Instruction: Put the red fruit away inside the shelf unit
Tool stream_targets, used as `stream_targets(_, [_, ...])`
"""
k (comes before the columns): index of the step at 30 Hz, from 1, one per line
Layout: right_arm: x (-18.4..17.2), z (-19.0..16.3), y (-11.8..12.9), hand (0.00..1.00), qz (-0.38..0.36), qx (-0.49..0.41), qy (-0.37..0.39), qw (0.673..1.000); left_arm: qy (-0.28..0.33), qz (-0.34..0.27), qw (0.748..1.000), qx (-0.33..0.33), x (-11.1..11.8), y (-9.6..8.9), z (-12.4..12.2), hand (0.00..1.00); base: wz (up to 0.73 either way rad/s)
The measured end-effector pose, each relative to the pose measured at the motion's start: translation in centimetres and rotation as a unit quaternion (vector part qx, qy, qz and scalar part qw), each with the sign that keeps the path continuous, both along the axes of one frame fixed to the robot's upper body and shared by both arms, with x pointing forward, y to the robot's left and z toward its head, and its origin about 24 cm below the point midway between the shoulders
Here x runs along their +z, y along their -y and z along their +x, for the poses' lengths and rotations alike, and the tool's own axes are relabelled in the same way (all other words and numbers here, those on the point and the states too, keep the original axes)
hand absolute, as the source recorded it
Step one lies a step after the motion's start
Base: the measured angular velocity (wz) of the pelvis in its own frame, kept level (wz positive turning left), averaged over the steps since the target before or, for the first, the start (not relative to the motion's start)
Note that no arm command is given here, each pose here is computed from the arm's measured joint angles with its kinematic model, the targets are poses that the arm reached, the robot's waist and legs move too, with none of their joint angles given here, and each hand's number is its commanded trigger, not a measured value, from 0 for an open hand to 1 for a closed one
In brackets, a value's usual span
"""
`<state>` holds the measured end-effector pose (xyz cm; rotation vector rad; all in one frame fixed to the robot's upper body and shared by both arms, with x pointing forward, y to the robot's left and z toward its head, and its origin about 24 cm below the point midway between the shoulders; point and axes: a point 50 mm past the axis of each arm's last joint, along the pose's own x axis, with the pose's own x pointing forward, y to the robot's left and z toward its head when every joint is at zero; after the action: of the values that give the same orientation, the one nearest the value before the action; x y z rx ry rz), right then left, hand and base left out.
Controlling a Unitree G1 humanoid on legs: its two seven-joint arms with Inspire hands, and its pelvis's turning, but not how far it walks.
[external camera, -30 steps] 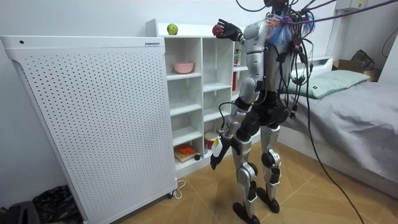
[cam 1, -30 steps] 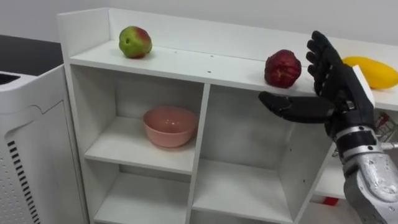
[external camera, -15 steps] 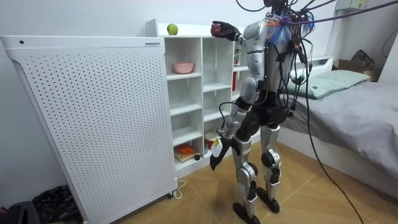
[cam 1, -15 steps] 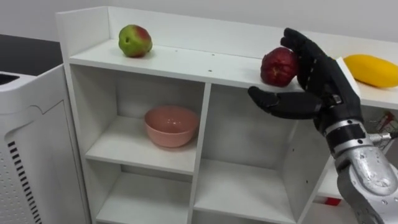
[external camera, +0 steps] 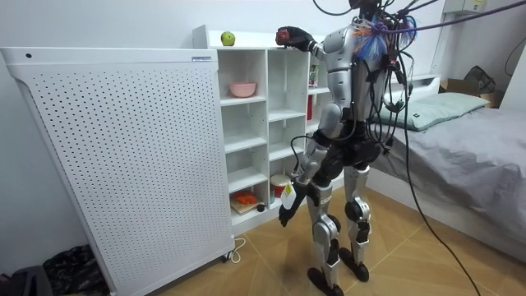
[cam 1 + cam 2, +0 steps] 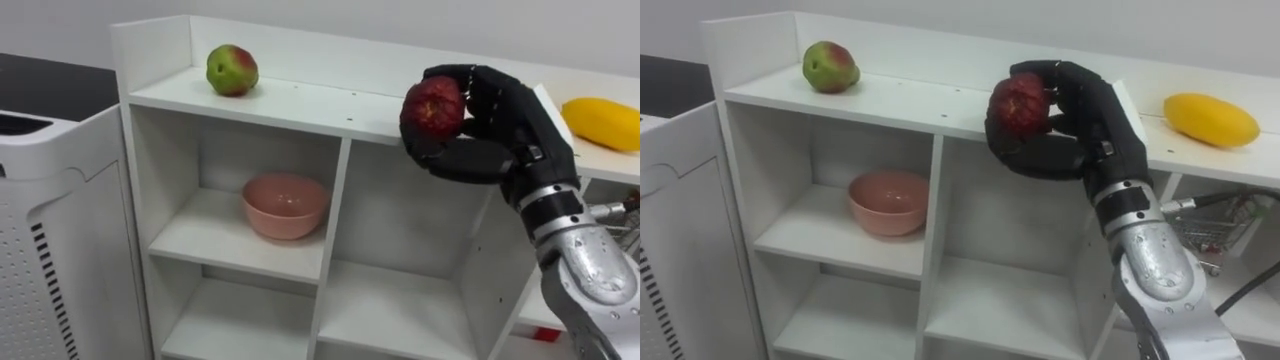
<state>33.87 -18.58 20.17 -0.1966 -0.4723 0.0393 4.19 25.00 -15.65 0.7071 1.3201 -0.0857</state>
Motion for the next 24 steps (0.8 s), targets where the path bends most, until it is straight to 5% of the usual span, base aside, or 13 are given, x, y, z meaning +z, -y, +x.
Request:
stream_targets(12, [-0.3,-2.0,-0.8,1.00,0.013,0.041,0.011,0.999,0.002,0.007,1.000,0.001,0.0,-0.1,-0.1,0.00,0.00])
stream_targets(24, [2.0,-4.6,-4.3,1.00,-0.015,0.157,0.069,0.985,0.005,0.006,1.000,0.001,0.0,-0.1,-0.2,0.00,-0.08])
